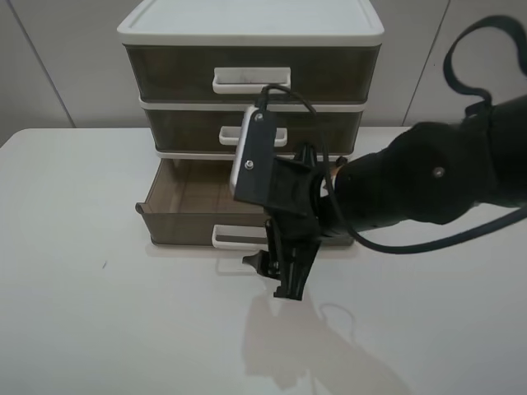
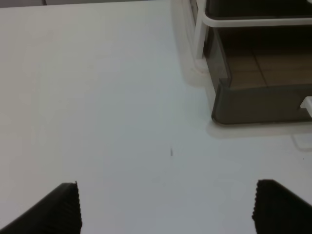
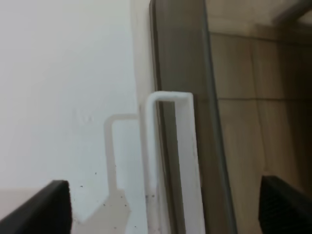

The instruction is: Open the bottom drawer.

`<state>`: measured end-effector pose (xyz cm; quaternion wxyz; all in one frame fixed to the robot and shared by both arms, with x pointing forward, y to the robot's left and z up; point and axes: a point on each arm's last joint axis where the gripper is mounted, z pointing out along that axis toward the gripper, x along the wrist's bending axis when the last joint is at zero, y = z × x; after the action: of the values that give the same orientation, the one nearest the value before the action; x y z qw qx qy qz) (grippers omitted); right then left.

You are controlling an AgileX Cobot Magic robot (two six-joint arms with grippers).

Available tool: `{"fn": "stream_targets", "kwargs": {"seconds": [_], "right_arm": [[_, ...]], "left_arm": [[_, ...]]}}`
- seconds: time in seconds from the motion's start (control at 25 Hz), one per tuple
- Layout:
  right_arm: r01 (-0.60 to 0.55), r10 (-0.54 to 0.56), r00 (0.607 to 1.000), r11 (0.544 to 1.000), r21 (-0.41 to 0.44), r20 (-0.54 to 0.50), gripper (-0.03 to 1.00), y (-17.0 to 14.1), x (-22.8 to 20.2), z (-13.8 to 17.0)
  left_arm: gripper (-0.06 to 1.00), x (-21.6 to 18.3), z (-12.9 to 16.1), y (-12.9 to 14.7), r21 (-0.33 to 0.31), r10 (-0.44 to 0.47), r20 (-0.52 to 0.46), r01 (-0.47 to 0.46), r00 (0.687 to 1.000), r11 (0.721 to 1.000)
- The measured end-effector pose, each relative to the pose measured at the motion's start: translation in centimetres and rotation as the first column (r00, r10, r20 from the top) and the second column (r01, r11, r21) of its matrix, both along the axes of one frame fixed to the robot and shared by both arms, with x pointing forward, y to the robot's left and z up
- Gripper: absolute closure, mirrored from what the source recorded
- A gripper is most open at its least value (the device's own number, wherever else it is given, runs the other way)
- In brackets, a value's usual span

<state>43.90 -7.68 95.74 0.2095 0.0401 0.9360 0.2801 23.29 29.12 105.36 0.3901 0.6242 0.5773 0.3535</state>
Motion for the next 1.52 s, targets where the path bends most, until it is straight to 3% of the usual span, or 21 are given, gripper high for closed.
{"fn": "stream_targets", "kwargs": {"seconds": [0.16, 0.32, 0.44, 0.68, 0.84, 0.96, 1.08, 1.32, 1.52], "right_arm": [[0.246, -0.232, 0.966, 0.960, 0.136, -0.114, 0.30, -2.1, 0.8, 2.5], [0.497, -0.445, 0.861, 0.839, 0.223, -0.245, 0.30, -5.5, 1.6, 5.1], [0.649, -0.568, 0.751, 0.730, 0.216, -0.337, 0.30, -8.6, 1.6, 6.6], [0.888, -0.765, 0.449, 0.439, 0.137, -0.462, 0.30, -15.4, 0.0, 9.3], [0.947, -0.842, 0.321, 0.282, 0.153, -0.433, 0.30, -19.1, -2.9, 11.6], [0.951, -0.884, 0.279, 0.201, 0.235, -0.374, 0.30, -20.9, -5.9, 13.6], [0.923, -0.897, 0.292, 0.173, 0.345, -0.331, 0.30, -21.6, -9.5, 15.3], [0.879, -0.899, 0.314, 0.154, 0.451, -0.304, 0.30, -22.3, -14.9, 16.3], [0.865, -0.905, 0.314, 0.149, 0.479, -0.286, 0.30, -22.7, -17.3, 15.1]], "left_arm": [[0.23, 0.0, 0.0, 0.0, 0.000, 0.000, 0.000, 0.000, 1.000, 1.000], [0.23, 0.0, 0.0, 0.0, 0.000, 0.000, 0.000, 0.000, 1.000, 1.000], [0.23, 0.0, 0.0, 0.0, 0.000, 0.000, 0.000, 0.000, 1.000, 1.000], [0.23, 0.0, 0.0, 0.0, 0.000, 0.000, 0.000, 0.000, 1.000, 1.000], [0.23, 0.0, 0.0, 0.0, 0.000, 0.000, 0.000, 0.000, 1.000, 1.000], [0.23, 0.0, 0.0, 0.0, 0.000, 0.000, 0.000, 0.000, 1.000, 1.000], [0.23, 0.0, 0.0, 0.0, 0.000, 0.000, 0.000, 0.000, 1.000, 1.000], [0.23, 0.0, 0.0, 0.0, 0.000, 0.000, 0.000, 0.000, 1.000, 1.000], [0.23, 0.0, 0.0, 0.0, 0.000, 0.000, 0.000, 0.000, 1.000, 1.000]]}}
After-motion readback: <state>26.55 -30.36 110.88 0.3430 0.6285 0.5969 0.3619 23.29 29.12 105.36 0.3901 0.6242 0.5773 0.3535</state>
